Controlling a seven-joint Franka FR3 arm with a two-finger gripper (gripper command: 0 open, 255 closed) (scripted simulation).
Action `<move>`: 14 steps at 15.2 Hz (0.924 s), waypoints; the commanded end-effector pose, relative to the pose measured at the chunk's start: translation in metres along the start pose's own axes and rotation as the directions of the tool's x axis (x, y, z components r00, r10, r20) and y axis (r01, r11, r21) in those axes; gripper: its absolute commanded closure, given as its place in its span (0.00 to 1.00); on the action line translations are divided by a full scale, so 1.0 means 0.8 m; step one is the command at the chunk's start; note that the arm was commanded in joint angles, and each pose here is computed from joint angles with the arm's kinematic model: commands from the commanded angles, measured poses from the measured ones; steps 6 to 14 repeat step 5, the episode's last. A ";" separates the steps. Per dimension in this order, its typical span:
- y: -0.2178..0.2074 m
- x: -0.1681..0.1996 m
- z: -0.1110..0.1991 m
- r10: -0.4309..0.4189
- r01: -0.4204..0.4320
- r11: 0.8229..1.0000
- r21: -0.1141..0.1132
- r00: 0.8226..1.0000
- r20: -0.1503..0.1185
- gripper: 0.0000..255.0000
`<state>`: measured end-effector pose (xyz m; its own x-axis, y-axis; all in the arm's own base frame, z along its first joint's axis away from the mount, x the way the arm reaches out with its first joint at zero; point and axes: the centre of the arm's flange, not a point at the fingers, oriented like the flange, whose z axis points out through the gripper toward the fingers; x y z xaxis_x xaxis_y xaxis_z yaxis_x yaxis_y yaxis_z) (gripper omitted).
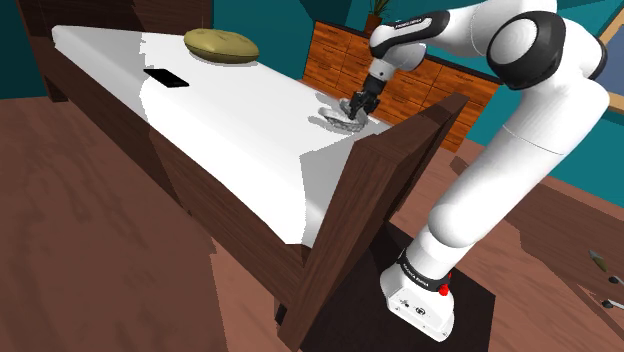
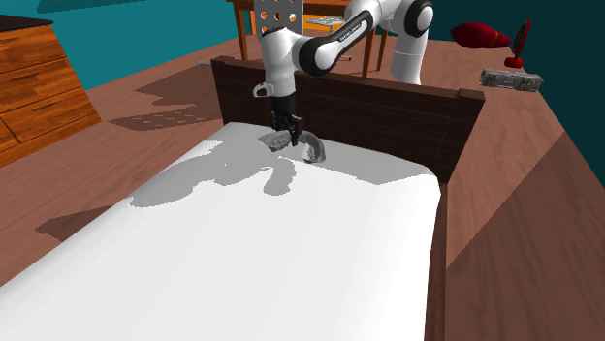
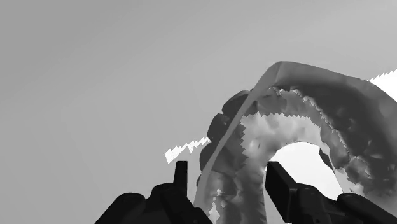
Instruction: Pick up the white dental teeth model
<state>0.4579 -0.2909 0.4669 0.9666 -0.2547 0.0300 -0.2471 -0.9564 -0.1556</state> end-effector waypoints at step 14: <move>-0.004 0.001 -0.026 0.000 0.000 1.000 0.000 1.000 0.000 1.00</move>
